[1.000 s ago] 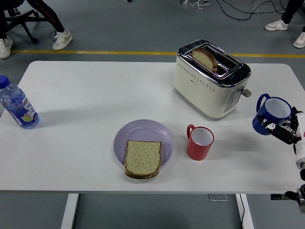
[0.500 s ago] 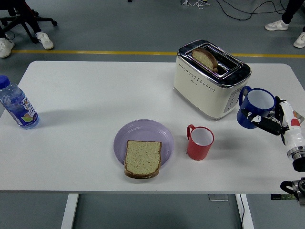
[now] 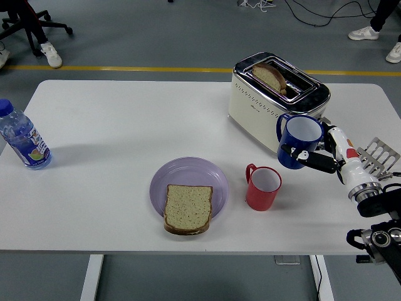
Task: Pick up the cup,pour liquid into bread,place the cup on the desk
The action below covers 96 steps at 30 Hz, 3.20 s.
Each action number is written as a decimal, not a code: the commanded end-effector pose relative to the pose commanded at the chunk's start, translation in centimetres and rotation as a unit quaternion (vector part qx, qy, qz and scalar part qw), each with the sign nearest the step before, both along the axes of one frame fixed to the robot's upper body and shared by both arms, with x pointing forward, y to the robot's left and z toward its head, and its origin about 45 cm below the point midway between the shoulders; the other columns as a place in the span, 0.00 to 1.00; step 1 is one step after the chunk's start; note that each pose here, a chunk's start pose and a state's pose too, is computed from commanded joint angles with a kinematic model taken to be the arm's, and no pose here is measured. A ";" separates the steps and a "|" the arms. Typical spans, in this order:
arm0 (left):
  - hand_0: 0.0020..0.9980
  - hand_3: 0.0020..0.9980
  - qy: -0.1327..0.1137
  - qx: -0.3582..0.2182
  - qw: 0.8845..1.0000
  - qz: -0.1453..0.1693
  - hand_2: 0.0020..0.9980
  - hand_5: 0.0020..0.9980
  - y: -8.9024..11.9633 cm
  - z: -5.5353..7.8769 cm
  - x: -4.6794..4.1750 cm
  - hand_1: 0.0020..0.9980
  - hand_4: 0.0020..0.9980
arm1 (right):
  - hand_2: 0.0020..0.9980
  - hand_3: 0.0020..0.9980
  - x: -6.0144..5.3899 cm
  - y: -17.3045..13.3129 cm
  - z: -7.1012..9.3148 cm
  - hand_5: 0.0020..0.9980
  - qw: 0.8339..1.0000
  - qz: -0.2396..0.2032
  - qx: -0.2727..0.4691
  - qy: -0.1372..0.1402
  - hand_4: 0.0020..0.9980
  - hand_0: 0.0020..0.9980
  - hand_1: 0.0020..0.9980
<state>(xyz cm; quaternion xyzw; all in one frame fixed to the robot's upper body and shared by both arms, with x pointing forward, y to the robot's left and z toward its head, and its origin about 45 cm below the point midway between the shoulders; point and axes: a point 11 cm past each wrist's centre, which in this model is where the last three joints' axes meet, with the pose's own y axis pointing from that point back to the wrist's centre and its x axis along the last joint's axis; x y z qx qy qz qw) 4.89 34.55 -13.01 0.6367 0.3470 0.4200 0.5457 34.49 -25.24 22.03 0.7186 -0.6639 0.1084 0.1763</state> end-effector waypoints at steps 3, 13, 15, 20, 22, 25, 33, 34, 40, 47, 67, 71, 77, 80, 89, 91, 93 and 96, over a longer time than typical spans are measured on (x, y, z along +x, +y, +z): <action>0.67 0.64 0.000 0.000 1.000 0.000 0.75 1.00 0.0 0.0 0.03 0.74 0.40 | 0.43 0.53 0.1 1.3 -0.1 0.11 1.000 0.018 -0.002 0.004 0.84 0.13 0.14; 0.68 0.64 0.003 -0.001 1.000 -0.001 0.75 1.00 -0.1 0.0 -0.15 0.74 0.40 | 0.43 0.53 0.8 5.4 0.0 0.11 0.997 0.072 -0.011 0.008 0.84 0.13 0.14; 0.68 0.64 0.003 -0.001 1.000 -0.001 0.75 1.00 -0.1 0.0 -0.17 0.74 0.40 | 0.43 0.53 0.9 5.8 0.0 0.11 0.997 0.078 -0.013 0.008 0.84 0.13 0.14; 0.68 0.64 0.003 0.000 1.000 -0.001 0.75 1.00 -0.1 0.0 -0.17 0.74 0.40 | 0.43 0.53 1.3 7.4 0.1 0.11 0.995 0.098 -0.020 0.007 0.83 0.13 0.14; 0.68 0.64 0.004 0.000 1.000 -0.001 0.75 1.00 0.0 0.0 -0.19 0.74 0.40 | 0.43 0.53 1.5 8.1 0.2 0.11 0.994 0.106 -0.021 0.006 0.83 0.13 0.14; 0.68 0.64 0.004 0.000 1.000 -0.001 0.75 1.00 0.0 0.0 -0.21 0.74 0.40 | 0.43 0.53 1.7 9.1 0.3 0.11 0.993 0.117 -0.022 0.004 0.83 0.13 0.14; 0.68 0.64 0.006 -0.001 1.000 -0.001 0.75 1.00 -0.1 -0.1 -0.38 0.74 0.40 | 0.43 0.53 3.0 12.1 0.7 0.12 0.989 0.145 -0.037 -0.003 0.83 0.13 0.14; 0.68 0.64 0.006 -0.001 1.000 -0.001 0.75 1.00 -0.1 -0.1 -0.37 0.74 0.40 | 0.43 0.53 3.1 12.2 0.8 0.12 0.988 0.147 -0.039 -0.004 0.83 0.13 0.14; 0.68 0.64 0.003 -0.001 1.000 0.000 0.75 1.00 -0.1 0.0 -0.12 0.74 0.40 | 0.43 0.53 4.2 13.4 0.7 0.12 0.984 0.160 -0.077 -0.010 0.83 0.13 0.14; 0.68 0.64 0.001 0.000 1.000 0.002 0.75 1.00 0.0 0.0 0.08 0.74 0.40 | 0.43 0.53 4.9 14.2 0.7 0.12 0.977 0.176 -0.122 -0.024 0.83 0.13 0.14; 0.68 0.64 0.000 0.001 1.000 0.003 0.75 1.00 0.1 0.1 0.27 0.74 0.40 | 0.42 0.53 5.5 14.7 1.0 0.12 0.925 0.208 -0.298 -0.109 0.82 0.13 0.14; 0.68 0.64 0.000 0.001 1.000 0.003 0.75 1.00 0.2 0.1 0.28 0.74 0.41 | 0.43 0.53 5.7 14.6 1.3 0.12 0.912 0.208 -0.328 -0.130 0.81 0.13 0.14; 0.68 0.64 -0.001 0.002 1.000 0.003 0.75 1.00 0.2 0.1 0.35 0.74 0.41 | 0.43 0.54 5.7 15.0 2.1 0.12 0.894 0.217 -0.360 -0.158 0.81 0.13 0.14; 0.68 0.64 -0.001 0.002 1.000 0.003 0.75 1.00 0.2 0.1 0.35 0.74 0.41 | 0.43 0.54 5.7 15.3 2.4 0.11 0.888 0.225 -0.364 -0.165 0.80 0.13 0.14; 0.68 0.64 0.000 0.002 1.000 0.003 0.75 1.00 0.2 0.1 0.29 0.74 0.41 | 0.43 0.54 5.6 16.5 3.4 0.11 0.858 0.245 -0.397 -0.216 0.80 0.13 0.15; 0.68 0.64 0.001 0.002 1.000 0.002 0.75 1.00 0.2 0.1 0.27 0.74 0.41 | 0.43 0.54 5.5 16.8 3.4 0.11 0.850 0.249 -0.404 -0.228 0.80 0.13 0.15; 0.68 0.64 0.001 0.002 1.000 0.002 0.75 1.00 0.2 0.1 0.26 0.74 0.41 | 0.43 0.54 5.3 17.2 3.5 0.11 0.839 0.253 -0.413 -0.247 0.79 0.14 0.15; 0.68 0.64 0.000 0.002 1.000 0.003 0.75 1.00 0.2 0.1 0.28 0.74 0.41 | 0.43 0.54 5.1 17.7 3.7 0.11 0.830 0.257 -0.417 -0.268 0.79 0.14 0.15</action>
